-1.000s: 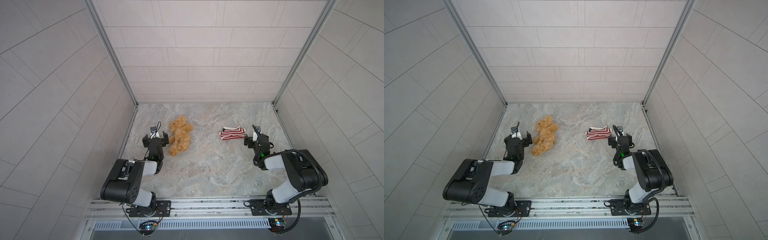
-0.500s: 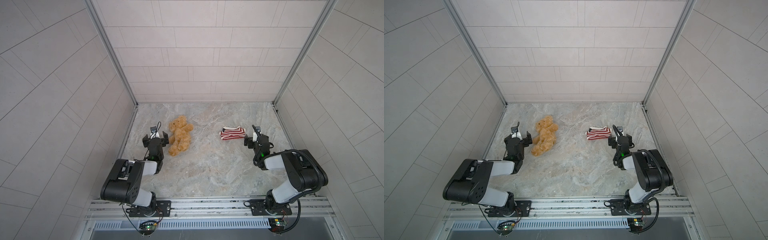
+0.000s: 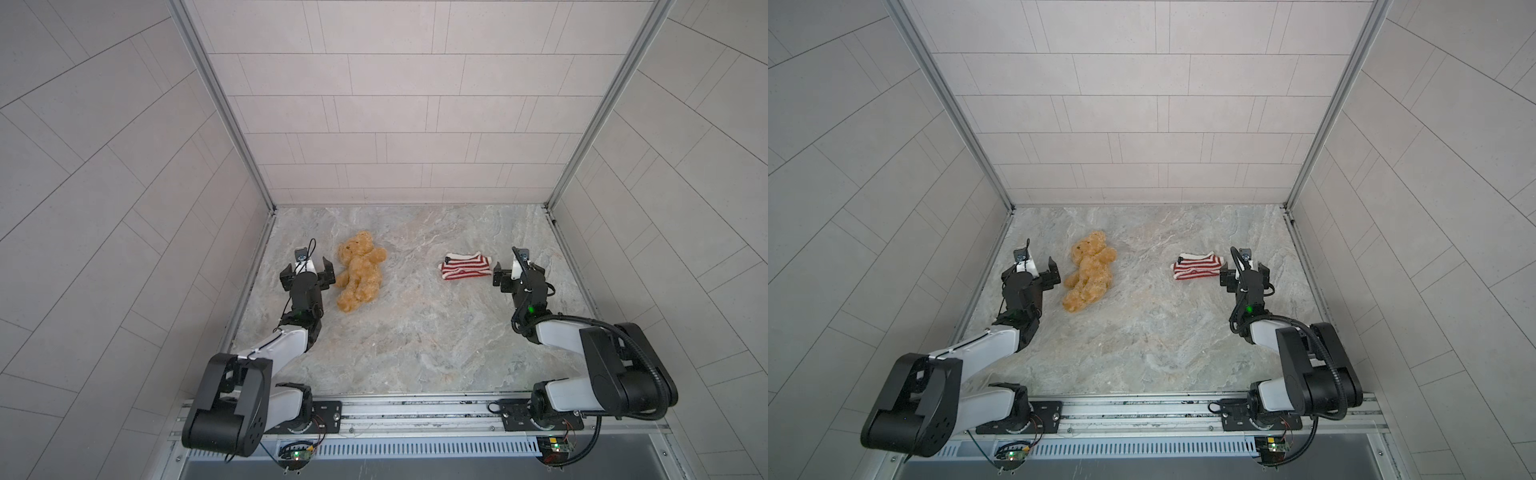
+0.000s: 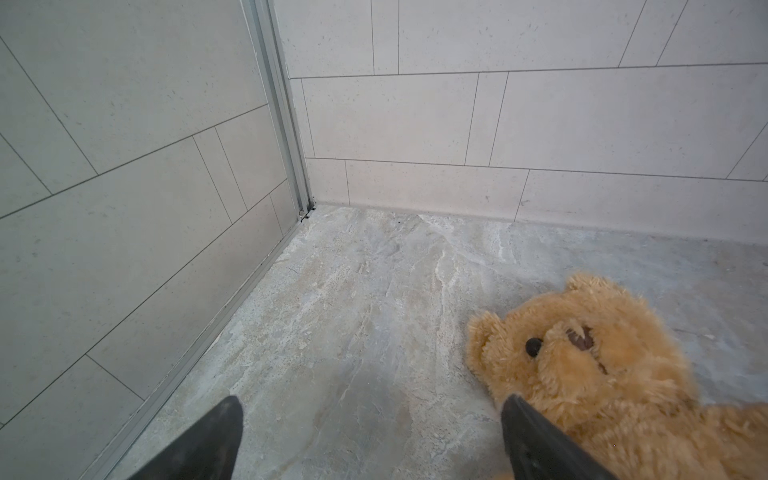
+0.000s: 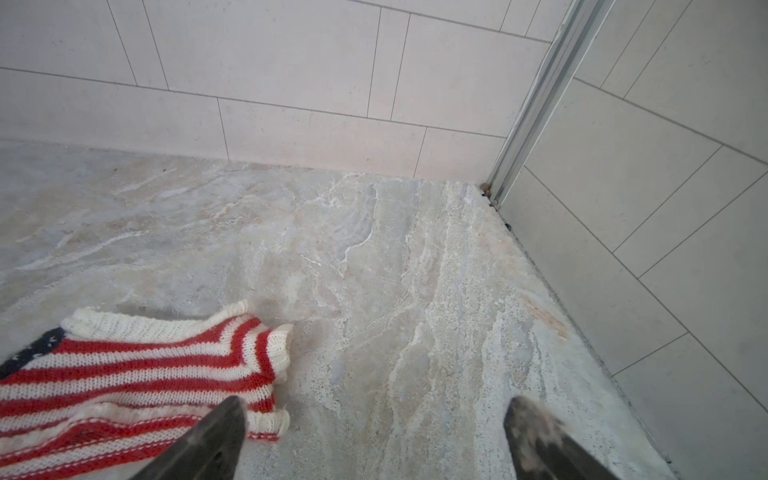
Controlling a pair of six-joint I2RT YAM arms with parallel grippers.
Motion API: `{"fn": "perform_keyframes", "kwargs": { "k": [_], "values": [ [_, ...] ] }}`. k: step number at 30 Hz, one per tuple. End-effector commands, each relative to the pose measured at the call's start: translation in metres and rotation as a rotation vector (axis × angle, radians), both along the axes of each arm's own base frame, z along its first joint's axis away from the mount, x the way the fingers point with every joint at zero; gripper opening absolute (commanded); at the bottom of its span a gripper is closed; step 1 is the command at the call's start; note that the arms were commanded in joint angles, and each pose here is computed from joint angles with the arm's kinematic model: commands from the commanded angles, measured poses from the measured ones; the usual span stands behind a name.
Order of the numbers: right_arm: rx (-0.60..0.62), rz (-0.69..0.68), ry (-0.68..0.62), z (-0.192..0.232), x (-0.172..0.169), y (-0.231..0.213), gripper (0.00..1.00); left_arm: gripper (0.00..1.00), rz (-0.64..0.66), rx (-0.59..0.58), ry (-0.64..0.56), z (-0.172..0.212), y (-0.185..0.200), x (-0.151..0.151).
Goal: Dress the teddy bear
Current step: 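Reach the left gripper to the bear's head while the right reaches the sweater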
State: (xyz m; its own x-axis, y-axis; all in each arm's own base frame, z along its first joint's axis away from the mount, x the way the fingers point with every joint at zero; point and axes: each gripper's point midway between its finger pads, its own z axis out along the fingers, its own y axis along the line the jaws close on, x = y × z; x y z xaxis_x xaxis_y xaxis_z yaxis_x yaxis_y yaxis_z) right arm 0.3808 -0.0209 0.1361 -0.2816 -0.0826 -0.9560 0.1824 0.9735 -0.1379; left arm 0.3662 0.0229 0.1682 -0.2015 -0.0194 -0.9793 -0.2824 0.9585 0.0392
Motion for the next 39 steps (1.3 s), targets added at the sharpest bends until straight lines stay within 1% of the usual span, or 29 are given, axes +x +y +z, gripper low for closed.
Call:
{"fn": "perform_keyframes", "kwargs": {
  "k": [1,3,5,6,7,9,11,14,18,21,23,27,32,39],
  "values": [
    [0.041,-0.02,0.021,0.013,-0.006,0.0,1.0,1.0,-0.027,-0.073,0.021,0.009,-0.011,-0.004],
    [0.08,-0.011,0.029,0.022,-0.01,0.003,1.0,1.0,-0.053,-0.108,0.028,0.016,-0.021,-0.007],
    [0.114,0.001,0.026,0.032,-0.016,0.008,1.0,1.0,-0.151,-0.159,0.04,0.024,-0.046,-0.009],
    [0.142,-0.012,0.019,0.038,-0.021,0.008,1.0,1.0,-0.164,-0.198,0.053,0.027,-0.054,-0.011],
    [0.181,-0.043,0.013,0.045,-0.026,0.005,1.0,1.0,-0.171,-0.241,0.085,0.027,-0.06,-0.014],
    [0.25,-0.09,0.041,0.051,-0.036,0.002,1.0,1.0,-0.215,-0.312,0.162,0.027,-0.076,-0.018],
    [0.269,-0.048,0.084,0.055,-0.04,0.012,1.0,1.0,-0.248,-0.365,0.257,0.024,-0.09,-0.021],
    [0.28,0.032,0.186,0.058,-0.041,0.033,1.0,1.0,-0.317,-0.422,0.354,0.021,-0.111,-0.021],
    [0.286,0.167,0.338,0.049,-0.038,0.068,1.0,1.0,-0.291,-0.42,0.49,0.01,-0.116,-0.011],
    [0.268,0.259,0.399,0.044,-0.038,0.093,1.0,1.0,-0.289,-0.425,0.562,0.0,-0.123,-0.002],
    [0.248,0.297,0.422,0.042,-0.04,0.105,1.0,1.0,-0.285,-0.442,0.599,-0.009,-0.128,0.005],
    [0.235,0.348,0.431,0.041,-0.044,0.123,1.0,1.0,-0.247,-0.476,0.675,-0.038,-0.134,0.019],
    [0.23,0.392,0.45,0.036,-0.051,0.137,1.0,1.0,-0.185,-0.492,0.737,-0.069,-0.135,0.031],
    [0.208,0.391,0.446,0.036,-0.055,0.137,1.0,0.99,-0.195,-0.433,0.828,-0.102,-0.154,0.031]
  ]
}}
